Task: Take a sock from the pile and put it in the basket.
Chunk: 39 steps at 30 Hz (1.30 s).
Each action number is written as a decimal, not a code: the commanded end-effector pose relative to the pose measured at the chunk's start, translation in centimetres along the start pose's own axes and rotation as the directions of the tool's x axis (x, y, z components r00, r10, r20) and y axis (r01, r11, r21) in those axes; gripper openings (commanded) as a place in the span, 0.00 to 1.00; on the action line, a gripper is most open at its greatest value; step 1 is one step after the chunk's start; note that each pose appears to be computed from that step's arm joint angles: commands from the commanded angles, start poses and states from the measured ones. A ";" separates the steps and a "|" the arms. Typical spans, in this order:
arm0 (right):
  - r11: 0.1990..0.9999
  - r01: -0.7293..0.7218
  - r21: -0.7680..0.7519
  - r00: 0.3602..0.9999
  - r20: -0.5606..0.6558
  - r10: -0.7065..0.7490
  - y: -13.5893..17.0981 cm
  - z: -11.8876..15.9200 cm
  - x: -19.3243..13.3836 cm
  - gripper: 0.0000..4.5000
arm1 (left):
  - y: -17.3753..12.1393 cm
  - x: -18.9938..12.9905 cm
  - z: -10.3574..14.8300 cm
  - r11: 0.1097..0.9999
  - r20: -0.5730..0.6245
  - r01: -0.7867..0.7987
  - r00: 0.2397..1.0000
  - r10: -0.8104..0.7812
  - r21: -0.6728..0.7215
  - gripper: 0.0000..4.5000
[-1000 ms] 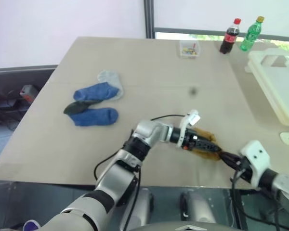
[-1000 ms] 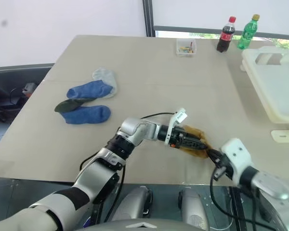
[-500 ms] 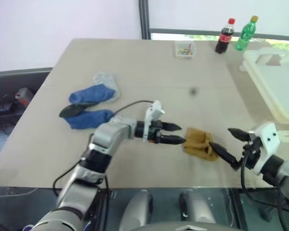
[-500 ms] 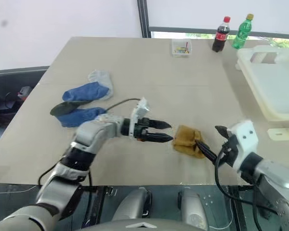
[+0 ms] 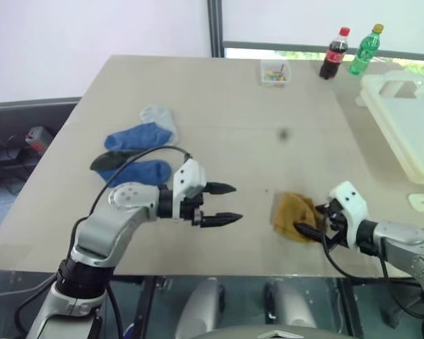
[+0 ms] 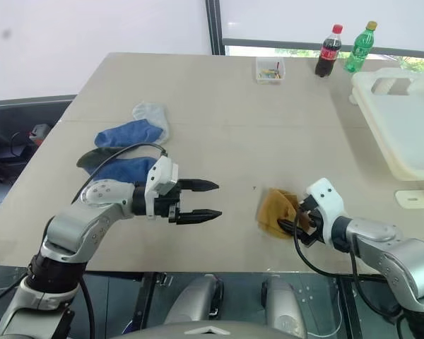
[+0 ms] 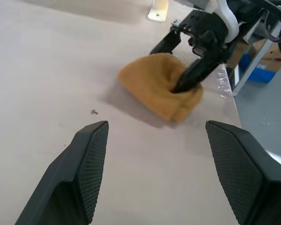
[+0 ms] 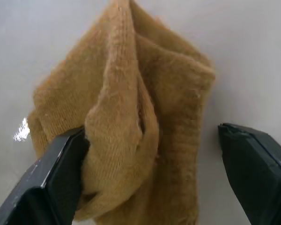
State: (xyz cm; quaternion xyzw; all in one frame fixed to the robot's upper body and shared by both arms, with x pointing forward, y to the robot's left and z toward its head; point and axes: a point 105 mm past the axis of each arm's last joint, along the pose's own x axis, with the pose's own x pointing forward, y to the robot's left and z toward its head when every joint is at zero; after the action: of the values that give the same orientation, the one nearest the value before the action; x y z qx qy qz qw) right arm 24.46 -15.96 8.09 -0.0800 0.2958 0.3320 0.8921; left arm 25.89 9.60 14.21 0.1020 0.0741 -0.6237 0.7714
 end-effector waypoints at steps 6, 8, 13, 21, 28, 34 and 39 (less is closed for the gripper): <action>1.000 -0.012 -0.016 0.992 -0.128 0.010 -0.8 -3.2 2.7 0.87 | 0.1 -0.6 1.1 0.993 0.036 -0.039 0.999 0.035 0.110 0.79; 0.999 -0.015 -0.030 0.994 -0.105 0.011 -0.7 -2.8 2.8 0.71 | 0.3 -0.6 1.0 0.992 0.045 -0.051 0.998 0.046 0.117 0.79; 0.999 -0.042 -0.026 0.997 -0.063 0.041 0.0 -2.2 3.0 0.15 | 0.4 -0.4 0.7 0.989 0.061 -0.059 0.997 0.051 0.136 0.79; 0.996 -0.001 0.084 0.974 0.224 -0.018 -0.9 2.2 2.9 0.01 | 0.9 -0.1 1.0 0.989 0.111 -0.095 0.990 0.082 0.112 0.79; 0.944 0.046 0.327 0.781 0.577 -0.238 -4.9 8.6 -1.2 0.01 | 1.7 0.4 3.0 0.986 0.217 -0.148 0.968 0.128 0.078 0.79; 0.802 0.217 0.557 0.474 0.658 -0.585 -14.2 14.8 -8.6 0.01 | 2.6 2.7 7.7 0.981 0.397 -0.184 0.907 0.143 0.067 0.79; 0.555 0.380 0.740 0.296 0.471 -0.831 -22.1 16.3 -12.9 0.01 | 2.7 4.8 10.9 0.979 0.488 -0.190 0.863 0.133 0.069 0.79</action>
State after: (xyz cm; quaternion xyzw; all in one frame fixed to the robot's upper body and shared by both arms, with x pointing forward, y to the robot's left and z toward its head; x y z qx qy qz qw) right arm 38.06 -31.31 27.48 0.2034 -0.1172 -0.0638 0.9700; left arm 29.49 3.50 22.53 -0.0037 -0.1452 -0.5680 0.8101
